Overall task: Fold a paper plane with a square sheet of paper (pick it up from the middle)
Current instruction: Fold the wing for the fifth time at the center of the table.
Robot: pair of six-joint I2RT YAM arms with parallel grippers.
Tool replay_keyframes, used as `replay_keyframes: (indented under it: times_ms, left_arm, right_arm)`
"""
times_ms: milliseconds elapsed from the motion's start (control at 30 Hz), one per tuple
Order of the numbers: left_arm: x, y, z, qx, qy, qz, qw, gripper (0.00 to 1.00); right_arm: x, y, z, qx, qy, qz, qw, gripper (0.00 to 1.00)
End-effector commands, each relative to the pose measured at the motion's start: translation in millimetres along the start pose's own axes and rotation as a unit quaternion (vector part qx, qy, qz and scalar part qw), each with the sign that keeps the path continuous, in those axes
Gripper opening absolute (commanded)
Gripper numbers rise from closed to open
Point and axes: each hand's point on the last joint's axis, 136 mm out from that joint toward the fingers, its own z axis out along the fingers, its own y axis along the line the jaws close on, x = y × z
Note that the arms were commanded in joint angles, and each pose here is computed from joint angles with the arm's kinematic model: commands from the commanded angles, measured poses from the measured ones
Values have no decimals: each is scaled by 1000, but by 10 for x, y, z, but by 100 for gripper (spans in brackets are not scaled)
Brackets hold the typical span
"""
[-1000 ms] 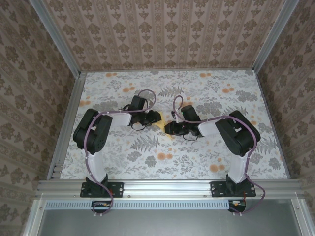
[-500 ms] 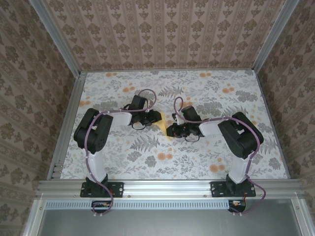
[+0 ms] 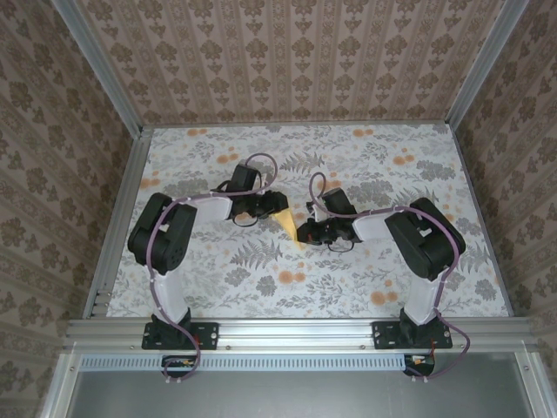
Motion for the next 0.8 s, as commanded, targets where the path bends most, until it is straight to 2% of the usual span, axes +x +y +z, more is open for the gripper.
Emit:
replay_keyframes:
  times_ms: [0, 267, 767]
  left_arm:
    - [-52, -244, -196, 41, -24, 42, 998, 44]
    - [178, -256, -159, 59, -14, 55, 997, 46]
    - [375, -100, 35, 45, 14, 34, 998, 37]
  right_arm:
    - [97, -177, 23, 14, 7, 37, 999, 5]
    - [97, -198, 32, 8, 3, 48, 999, 7]
    - [105, -280, 44, 18, 7, 61, 998, 7]
